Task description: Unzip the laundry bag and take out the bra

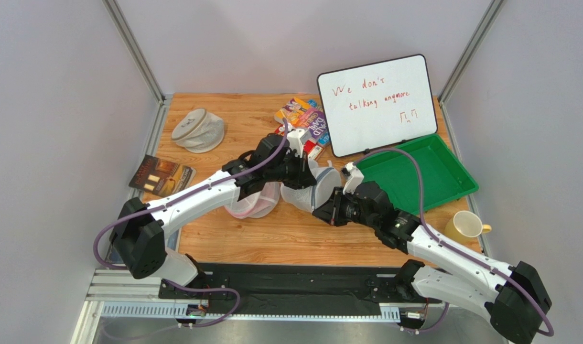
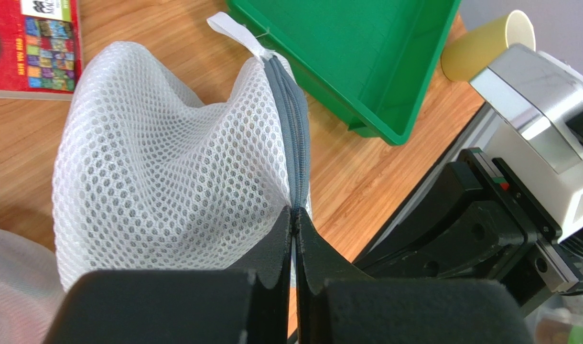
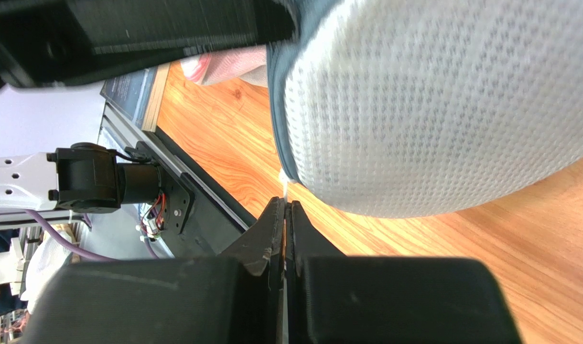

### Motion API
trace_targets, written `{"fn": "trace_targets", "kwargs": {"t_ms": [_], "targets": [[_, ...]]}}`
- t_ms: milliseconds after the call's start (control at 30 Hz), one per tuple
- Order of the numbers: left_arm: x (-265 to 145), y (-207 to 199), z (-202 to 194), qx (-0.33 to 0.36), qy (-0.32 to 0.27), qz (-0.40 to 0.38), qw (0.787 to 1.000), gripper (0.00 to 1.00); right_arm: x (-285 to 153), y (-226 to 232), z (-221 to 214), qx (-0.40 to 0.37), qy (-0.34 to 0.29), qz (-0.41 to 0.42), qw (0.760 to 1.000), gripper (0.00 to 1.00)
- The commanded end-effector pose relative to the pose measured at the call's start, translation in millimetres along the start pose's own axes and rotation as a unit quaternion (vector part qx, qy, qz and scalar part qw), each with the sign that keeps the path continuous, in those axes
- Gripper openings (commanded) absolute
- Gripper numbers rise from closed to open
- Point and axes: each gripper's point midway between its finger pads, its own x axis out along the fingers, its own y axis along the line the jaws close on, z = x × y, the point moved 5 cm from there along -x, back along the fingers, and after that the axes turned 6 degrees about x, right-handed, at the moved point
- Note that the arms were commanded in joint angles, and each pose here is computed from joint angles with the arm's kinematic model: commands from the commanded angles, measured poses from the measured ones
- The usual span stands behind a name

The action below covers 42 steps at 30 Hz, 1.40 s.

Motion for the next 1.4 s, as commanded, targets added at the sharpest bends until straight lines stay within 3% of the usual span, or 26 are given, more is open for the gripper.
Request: {"fn": "trace_targets", "kwargs": {"t_ms": [0,567,600,633,733,800,1067,1367], "targets": [[-5.5,0.4,37.0,0.000,-0.059,-0.005,0.998,0.00,-4.1,4.3,-3.9,0.004,0.004,0.014,1.000,0.00],[15.5,10.3,55.0,0.006,-0.034,-0.029,0.999,0.02,-9.8,20.2,3.7,0.001,-0.006,0.036,0.999,0.00],[16.8,10.4,53.3,0.007,-0.028,-0.032,0.999,0.09,-9.5,19.6,4.6,0.003,-0.010,0.034,0.999,0.00],[15.8,10.1,51.4,0.007,-0.022,-0.033,0.999,0.30,-9.4,19.1,4.7,0.003,-0.010,0.032,0.999,0.00],[4.7,7.1,49.8,0.015,-0.024,-0.033,0.999,0.61,-8.6,19.9,7.1,0.005,-0.016,0.030,0.999,0.00],[-7.0,6.4,48.2,0.023,-0.032,-0.026,0.999,0.67,-7.2,21.3,8.5,0.005,-0.018,0.033,0.999,0.00],[-37.2,-5.6,8.0,0.034,-0.009,-0.023,0.999,0.69,-1.1,24.4,11.4,0.002,-0.015,0.035,0.999,0.00],[-35.5,-13.2,-25.4,0.006,-0.001,-0.043,0.999,0.66,0.7,27.9,12.8,0.003,-0.014,0.041,0.999,0.00]]}}
